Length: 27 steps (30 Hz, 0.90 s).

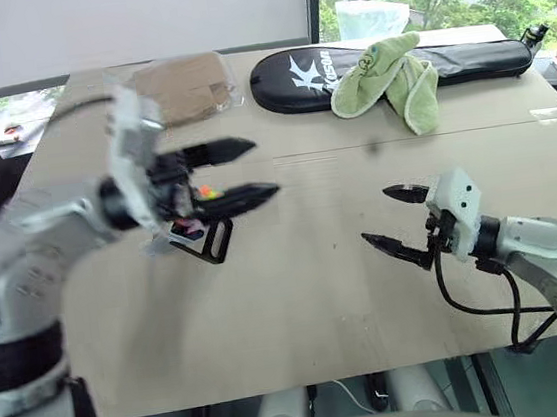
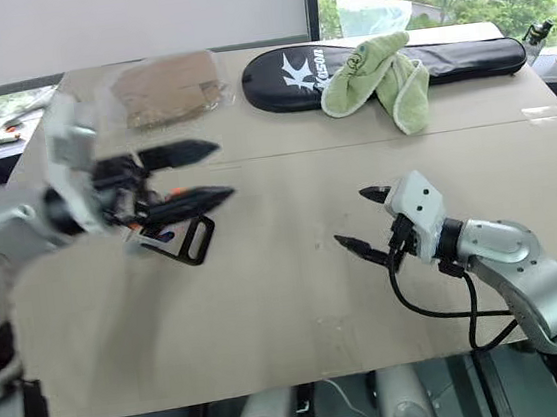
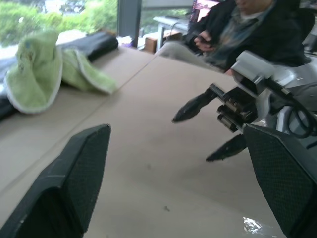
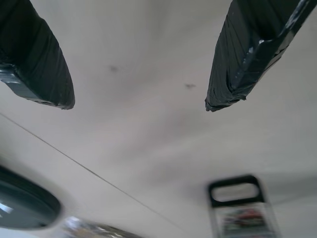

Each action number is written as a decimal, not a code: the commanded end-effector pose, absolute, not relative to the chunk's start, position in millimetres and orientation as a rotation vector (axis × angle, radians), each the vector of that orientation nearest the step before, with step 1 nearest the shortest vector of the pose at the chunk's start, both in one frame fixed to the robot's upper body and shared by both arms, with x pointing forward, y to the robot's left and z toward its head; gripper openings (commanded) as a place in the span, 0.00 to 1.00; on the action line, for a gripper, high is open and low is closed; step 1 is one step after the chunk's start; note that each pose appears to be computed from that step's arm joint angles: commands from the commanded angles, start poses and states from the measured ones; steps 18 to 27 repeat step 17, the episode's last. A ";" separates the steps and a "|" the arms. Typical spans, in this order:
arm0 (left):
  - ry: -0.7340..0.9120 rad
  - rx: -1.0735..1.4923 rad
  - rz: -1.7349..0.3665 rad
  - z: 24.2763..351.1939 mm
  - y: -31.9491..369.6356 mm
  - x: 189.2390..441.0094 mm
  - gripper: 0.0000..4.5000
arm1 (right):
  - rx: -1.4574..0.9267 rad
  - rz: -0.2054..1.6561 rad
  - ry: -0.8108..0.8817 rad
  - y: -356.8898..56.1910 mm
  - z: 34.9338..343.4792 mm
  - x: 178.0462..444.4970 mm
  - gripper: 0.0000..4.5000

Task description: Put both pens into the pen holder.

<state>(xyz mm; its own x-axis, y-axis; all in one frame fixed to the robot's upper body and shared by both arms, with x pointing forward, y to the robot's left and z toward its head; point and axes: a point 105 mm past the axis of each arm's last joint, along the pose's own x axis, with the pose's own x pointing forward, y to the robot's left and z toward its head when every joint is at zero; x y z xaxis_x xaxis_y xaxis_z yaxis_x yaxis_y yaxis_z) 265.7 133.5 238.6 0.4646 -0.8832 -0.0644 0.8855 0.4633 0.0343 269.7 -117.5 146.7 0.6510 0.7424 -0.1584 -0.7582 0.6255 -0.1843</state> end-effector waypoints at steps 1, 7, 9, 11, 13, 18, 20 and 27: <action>-0.027 0.126 -0.919 216.9 132.0 258.9 0.98 | -0.207 0.699 0.070 -143.3 143.3 268.6 1.00; 0.019 0.125 -0.830 172.4 143.5 225.9 0.98 | -0.263 0.499 0.092 -178.2 131.6 252.6 1.00; 0.040 0.103 -0.794 162.4 150.7 215.8 0.98 | -0.301 0.475 0.094 -184.8 129.8 243.2 1.00; 0.065 0.095 -0.776 153.1 155.8 207.4 0.98 | -0.327 0.484 0.100 -187.4 127.4 233.6 1.00; 0.073 0.090 -0.748 146.5 159.9 204.2 0.98 | -0.329 0.502 0.111 -189.7 125.7 226.4 1.00; 0.080 0.071 -0.693 137.0 166.7 205.6 0.98 | -0.360 0.529 0.124 -192.7 123.5 219.8 1.00; 0.080 0.071 -0.693 137.0 166.7 205.6 0.98 | -0.360 0.529 0.124 -192.7 123.5 219.8 1.00; 0.080 0.071 -0.693 137.0 166.7 205.6 0.98 | -0.360 0.529 0.124 -192.7 123.5 219.8 1.00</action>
